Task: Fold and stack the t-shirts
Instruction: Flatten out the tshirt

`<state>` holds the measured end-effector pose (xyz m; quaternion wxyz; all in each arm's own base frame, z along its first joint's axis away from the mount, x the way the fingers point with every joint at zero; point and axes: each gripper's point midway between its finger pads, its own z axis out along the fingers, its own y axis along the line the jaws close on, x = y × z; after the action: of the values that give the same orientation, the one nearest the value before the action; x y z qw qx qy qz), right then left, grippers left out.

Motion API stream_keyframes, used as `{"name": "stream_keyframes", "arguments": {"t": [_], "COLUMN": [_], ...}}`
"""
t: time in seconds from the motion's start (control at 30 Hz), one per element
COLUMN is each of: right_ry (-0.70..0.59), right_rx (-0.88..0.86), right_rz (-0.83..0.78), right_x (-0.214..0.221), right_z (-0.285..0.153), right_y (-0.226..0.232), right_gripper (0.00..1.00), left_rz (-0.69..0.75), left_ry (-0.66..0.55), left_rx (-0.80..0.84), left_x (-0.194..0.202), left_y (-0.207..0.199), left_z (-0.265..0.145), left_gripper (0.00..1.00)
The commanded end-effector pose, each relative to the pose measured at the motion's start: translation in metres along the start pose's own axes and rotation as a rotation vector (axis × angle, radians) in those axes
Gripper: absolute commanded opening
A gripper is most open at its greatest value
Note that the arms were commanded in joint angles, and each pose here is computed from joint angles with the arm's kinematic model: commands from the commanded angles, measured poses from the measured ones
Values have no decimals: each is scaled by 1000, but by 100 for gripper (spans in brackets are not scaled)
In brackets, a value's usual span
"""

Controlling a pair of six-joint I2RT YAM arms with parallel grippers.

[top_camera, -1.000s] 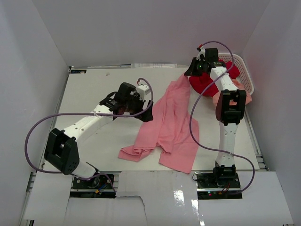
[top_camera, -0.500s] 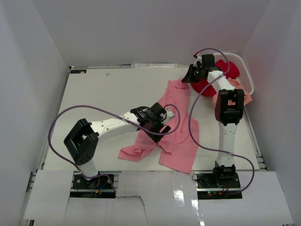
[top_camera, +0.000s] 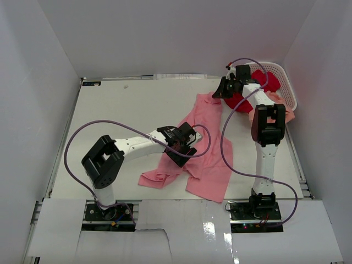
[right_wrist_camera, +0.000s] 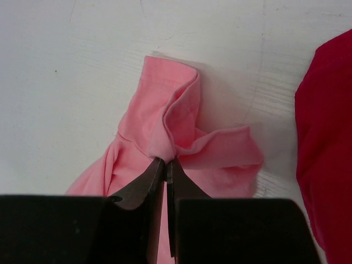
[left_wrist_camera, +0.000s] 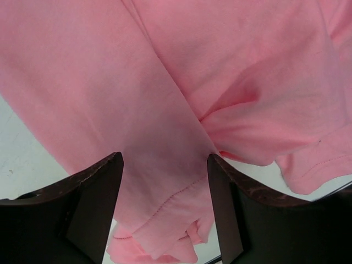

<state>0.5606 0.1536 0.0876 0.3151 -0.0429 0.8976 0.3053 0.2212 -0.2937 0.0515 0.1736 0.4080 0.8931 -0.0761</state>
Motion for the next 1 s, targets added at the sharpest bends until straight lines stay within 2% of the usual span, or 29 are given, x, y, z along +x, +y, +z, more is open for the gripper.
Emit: {"name": "stream_keyframes", "arguments": {"t": [0.0,0.43,0.67,0.77,0.83,0.9,0.97], "right_ry": [-78,-61,-62,-64,-64,-66,-67], "right_rx": [-35,-34,-36,-32,-33,-32,-32], "right_rz": [-65,-54,-54,-53,-53,-54,-54], "right_x": [-28,-21,-21,-22,-22,-23,-23], "right_z": [-22,-16,-17,-17,-18,-18,-18], "right_y": [22,17,17,16,18,18,18], "right_gripper": [8,8,8,8,8,8,8], "left_rz": [-1,-14,-7,-13,-15,-20,-22], "left_ry": [-51,-90,-6,6,19,18,13], "left_rx": [7,100,69,38,39,29,25], "left_x": [-15,-27,-7,-4,-3,-2,-3], "left_y": [-5,-33,-31,-27,-27,-25,-24], "left_z": [-8,-23,-2,3,4,2,0], "left_gripper": [72,73,72,66,59,49,45]}}
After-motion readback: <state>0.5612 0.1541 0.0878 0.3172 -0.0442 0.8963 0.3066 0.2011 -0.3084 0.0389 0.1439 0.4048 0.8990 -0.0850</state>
